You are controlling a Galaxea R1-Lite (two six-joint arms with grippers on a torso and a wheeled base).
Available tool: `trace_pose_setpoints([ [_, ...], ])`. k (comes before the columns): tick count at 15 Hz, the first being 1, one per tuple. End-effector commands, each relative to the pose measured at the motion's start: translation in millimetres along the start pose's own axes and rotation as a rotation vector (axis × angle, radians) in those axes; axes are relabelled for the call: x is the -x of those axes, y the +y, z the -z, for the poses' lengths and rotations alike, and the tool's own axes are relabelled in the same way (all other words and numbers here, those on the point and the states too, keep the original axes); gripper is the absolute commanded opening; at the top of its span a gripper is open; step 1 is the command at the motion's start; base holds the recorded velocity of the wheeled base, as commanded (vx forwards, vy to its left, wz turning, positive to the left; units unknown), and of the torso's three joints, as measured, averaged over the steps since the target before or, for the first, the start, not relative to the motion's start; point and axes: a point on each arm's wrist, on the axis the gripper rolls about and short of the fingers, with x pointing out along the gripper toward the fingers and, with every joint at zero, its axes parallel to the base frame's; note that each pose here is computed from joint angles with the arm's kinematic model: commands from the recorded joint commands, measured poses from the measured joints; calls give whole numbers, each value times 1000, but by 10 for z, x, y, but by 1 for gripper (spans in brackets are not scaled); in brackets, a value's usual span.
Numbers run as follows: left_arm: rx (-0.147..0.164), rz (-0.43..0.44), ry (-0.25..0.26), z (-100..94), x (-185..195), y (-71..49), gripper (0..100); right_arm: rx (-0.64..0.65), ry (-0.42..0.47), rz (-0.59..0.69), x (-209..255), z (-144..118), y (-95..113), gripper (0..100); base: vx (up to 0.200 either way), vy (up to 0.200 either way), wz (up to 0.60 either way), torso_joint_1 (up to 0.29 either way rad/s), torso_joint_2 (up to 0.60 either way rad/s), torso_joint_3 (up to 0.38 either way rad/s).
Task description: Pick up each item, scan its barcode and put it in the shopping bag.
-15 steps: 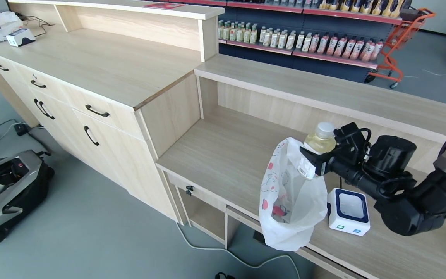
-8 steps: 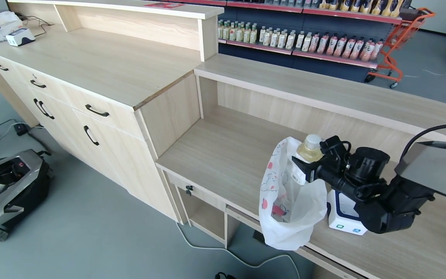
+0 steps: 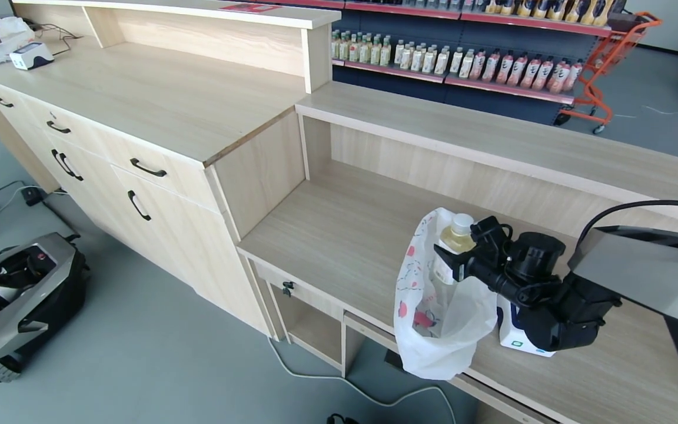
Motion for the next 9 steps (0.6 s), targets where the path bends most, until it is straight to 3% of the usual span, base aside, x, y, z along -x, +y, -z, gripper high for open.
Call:
trace_pose_setpoints([
  [1,0,0,0,0,0,0,100,0,-7,-20,-94,73,28,0,0,0,0,0,0,0],
  [9,0,1,-2,-1,0,0,100,8,7,-45,-205,235,86,0,0,0,0,0,0,0],
])
